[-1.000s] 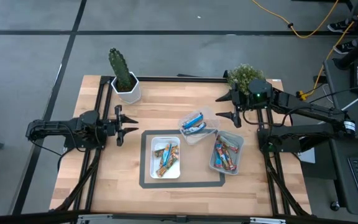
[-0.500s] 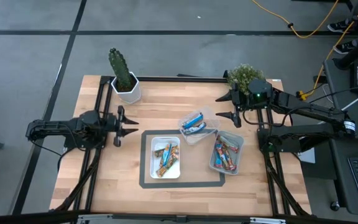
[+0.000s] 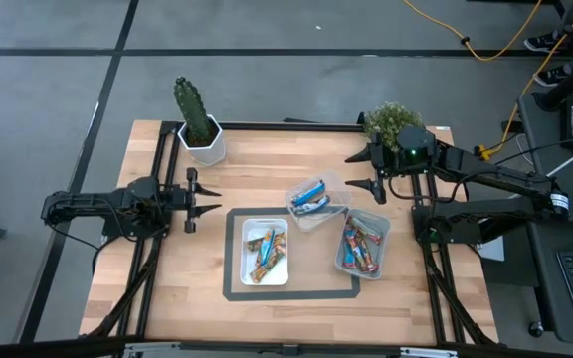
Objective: Pick and place Granola Bars by type
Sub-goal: Return to Home Position
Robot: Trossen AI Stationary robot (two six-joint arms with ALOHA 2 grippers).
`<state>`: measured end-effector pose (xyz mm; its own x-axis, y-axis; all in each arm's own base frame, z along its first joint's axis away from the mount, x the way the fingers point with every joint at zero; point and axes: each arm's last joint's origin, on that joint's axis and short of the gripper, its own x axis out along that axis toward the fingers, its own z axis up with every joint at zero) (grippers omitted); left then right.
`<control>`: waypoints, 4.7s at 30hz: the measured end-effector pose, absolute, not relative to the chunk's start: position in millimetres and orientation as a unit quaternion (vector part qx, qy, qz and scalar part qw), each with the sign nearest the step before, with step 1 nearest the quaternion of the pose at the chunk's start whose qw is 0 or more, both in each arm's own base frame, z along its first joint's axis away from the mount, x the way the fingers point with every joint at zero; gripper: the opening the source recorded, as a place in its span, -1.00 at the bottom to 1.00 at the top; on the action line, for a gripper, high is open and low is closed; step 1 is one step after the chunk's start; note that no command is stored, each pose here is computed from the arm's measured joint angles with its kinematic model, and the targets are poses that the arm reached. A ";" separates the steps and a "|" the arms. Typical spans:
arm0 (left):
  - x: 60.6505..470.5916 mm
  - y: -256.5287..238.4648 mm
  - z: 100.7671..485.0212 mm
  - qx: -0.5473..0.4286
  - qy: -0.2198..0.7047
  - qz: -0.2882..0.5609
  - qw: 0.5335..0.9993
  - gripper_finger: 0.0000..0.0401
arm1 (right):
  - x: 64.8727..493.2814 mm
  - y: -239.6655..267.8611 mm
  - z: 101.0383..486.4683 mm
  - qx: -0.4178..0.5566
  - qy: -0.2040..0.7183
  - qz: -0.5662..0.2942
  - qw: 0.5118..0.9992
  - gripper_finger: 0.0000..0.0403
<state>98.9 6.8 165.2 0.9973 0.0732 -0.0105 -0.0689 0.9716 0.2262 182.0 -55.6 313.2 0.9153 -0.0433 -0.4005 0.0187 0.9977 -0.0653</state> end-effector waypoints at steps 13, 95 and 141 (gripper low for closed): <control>98.9 6.9 165.1 0.115 0.010 0.036 0.993 -0.38 | 181.8 -53.7 312.6 -0.030 0.209 -0.013 0.977 0.47; 99.1 6.9 166.2 0.115 0.005 0.037 0.993 -0.39 | 97.4 7.2 168.3 -0.043 -0.018 0.058 0.997 0.47; 99.1 6.9 166.2 0.115 0.005 0.037 0.993 -0.41 | 97.4 7.3 168.3 -0.043 -0.018 0.059 0.997 0.47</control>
<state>99.1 6.9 166.2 0.9972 0.0747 -0.0010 -0.0725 0.9708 0.2286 97.4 7.3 168.3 0.9925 0.1183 0.0314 -0.1152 0.9894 -0.0886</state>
